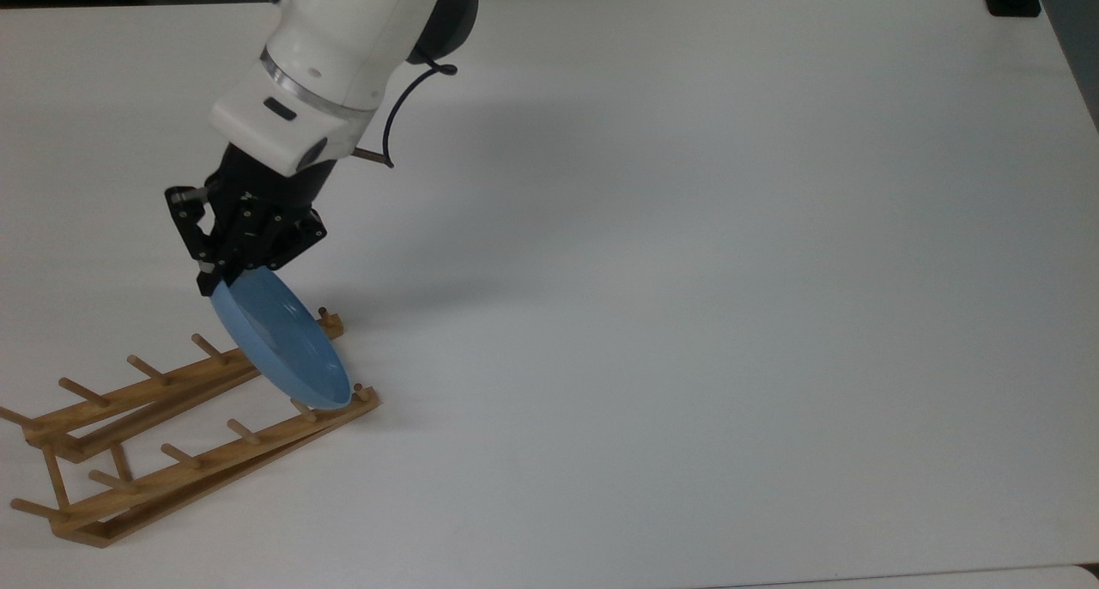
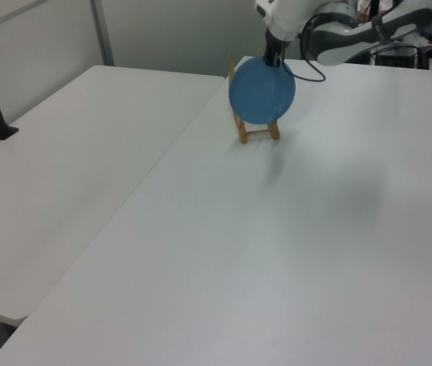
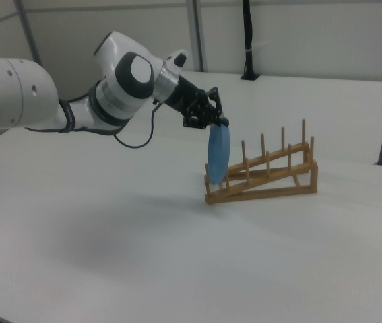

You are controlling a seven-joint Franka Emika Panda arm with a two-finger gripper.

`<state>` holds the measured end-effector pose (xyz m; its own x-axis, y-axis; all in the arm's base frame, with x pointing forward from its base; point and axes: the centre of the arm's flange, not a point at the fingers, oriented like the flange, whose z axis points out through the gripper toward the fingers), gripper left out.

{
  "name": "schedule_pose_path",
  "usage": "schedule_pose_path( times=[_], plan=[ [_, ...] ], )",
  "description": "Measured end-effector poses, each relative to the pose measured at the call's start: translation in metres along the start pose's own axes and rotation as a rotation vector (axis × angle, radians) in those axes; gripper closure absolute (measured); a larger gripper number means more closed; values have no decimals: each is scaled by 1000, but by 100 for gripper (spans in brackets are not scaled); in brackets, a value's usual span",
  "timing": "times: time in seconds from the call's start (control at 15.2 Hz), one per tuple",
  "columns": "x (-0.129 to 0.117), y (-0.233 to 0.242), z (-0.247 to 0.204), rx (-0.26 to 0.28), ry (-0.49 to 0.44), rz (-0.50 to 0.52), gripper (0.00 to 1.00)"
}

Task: Pick plate from plate rack
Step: 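Lift the blue plate out of the rack and carry it away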

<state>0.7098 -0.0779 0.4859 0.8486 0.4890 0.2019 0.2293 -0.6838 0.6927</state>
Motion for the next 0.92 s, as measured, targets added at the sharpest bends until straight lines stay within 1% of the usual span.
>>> schedule_pose_path(
  times=[0.2, 0.26, 0.33, 0.46, 0.59, 0.66, 0.72, 0.79, 0.92],
  plan=[
    [4, 30, -28, -34, 42, 42, 93],
    [5, 39, -39, -25, 58, 75, 93],
    [4, 46, -48, 2, 75, 120, 93],
    [6, 54, -65, 83, 111, 221, 93],
    [7, 55, -80, 200, 125, 335, 93],
    [6, 52, -85, 269, 106, 383, 93],
    [7, 45, -90, 348, 79, 424, 93],
    [11, 29, -100, 459, 37, 458, 93],
    [16, -5, -111, 625, -52, 480, 93]
  ],
)
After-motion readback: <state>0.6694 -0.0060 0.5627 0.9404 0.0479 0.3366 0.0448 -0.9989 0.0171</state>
